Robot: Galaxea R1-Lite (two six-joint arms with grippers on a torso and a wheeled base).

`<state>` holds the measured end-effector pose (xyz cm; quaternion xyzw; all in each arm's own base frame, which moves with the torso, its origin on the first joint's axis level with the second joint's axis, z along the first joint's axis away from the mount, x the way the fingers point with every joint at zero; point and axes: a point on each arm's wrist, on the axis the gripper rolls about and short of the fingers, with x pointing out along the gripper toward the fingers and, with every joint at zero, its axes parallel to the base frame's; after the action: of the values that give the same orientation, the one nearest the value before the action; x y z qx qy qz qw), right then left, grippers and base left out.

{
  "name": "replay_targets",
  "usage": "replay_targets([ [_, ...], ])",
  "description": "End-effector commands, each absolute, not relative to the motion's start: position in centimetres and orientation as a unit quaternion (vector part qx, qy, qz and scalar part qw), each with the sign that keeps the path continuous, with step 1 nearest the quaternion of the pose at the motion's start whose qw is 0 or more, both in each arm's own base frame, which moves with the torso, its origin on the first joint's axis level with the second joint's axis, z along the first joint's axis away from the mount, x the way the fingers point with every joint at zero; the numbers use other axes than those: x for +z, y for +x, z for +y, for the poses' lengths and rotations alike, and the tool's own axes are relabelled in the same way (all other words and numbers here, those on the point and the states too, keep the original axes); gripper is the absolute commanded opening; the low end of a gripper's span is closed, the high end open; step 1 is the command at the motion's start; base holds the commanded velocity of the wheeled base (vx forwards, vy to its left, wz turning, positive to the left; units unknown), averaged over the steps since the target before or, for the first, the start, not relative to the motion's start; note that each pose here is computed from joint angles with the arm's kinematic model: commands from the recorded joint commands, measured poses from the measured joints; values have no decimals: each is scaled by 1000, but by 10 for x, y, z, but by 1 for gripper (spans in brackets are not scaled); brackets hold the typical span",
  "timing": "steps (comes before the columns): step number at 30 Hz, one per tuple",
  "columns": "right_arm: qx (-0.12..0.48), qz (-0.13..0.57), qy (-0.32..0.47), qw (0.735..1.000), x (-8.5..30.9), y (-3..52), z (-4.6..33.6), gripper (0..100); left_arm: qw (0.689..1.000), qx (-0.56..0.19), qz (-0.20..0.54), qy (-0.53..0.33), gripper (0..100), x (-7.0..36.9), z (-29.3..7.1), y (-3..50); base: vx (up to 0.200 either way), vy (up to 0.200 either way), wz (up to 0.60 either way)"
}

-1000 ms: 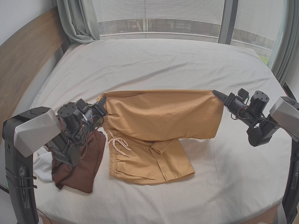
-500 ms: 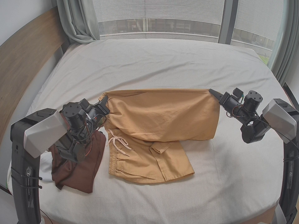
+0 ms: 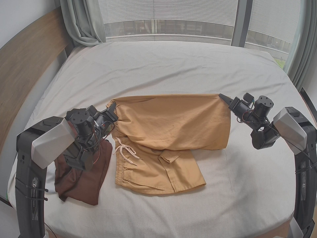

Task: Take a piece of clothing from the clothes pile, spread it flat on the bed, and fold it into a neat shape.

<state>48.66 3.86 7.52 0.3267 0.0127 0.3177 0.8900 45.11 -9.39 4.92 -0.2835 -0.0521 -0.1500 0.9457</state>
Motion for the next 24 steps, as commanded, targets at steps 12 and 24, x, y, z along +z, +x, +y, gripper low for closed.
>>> replay_targets([
  [12,320,10,325,890,68,502,40,0,948,-142,-48,-282,0,48,-84,458,0,0,0],
  [24,312,-13,323,894,71,514,37,100,948,-137,-48,-283,100,49,-86,468,0,0,0],
])
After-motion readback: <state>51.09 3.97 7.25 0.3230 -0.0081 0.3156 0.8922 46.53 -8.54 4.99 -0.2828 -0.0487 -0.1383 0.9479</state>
